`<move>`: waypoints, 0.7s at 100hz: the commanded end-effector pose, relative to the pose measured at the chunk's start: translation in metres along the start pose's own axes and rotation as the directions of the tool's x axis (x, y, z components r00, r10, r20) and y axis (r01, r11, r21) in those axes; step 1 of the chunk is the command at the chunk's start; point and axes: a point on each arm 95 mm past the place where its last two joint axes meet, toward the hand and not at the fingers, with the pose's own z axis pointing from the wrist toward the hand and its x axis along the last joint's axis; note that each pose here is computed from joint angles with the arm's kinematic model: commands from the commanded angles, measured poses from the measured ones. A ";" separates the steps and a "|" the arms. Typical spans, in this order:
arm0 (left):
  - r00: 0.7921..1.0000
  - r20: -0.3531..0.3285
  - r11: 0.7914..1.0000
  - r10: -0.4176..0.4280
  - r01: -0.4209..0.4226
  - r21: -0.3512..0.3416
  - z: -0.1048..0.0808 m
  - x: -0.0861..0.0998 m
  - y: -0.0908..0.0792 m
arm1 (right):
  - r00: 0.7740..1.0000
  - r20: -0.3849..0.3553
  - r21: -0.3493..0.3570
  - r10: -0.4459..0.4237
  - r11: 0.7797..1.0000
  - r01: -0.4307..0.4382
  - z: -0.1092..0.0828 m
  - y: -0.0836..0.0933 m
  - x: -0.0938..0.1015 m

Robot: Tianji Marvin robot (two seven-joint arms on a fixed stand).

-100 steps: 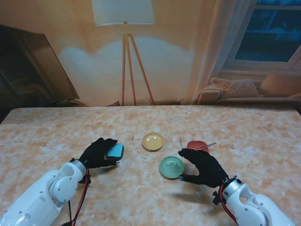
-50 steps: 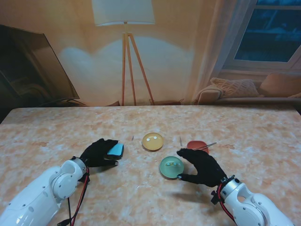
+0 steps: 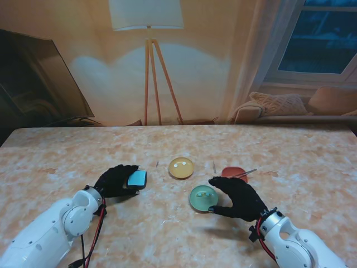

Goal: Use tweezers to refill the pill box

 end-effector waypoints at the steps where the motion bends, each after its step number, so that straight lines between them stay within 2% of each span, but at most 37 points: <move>1: 1.000 0.012 0.999 -0.008 0.008 -0.032 0.001 -0.002 0.008 | 1.000 -0.001 0.013 0.006 1.000 -0.006 0.000 -0.005 0.003; 40: 1.000 -0.004 0.997 0.008 -0.008 -0.073 0.000 -0.001 0.030 | 1.000 0.002 0.002 0.005 1.000 -0.005 0.001 -0.004 0.003; 70: 1.000 0.005 0.998 -0.012 0.013 -0.067 -0.004 0.001 0.043 | 1.000 0.000 -0.004 0.014 1.000 -0.014 0.003 -0.005 0.004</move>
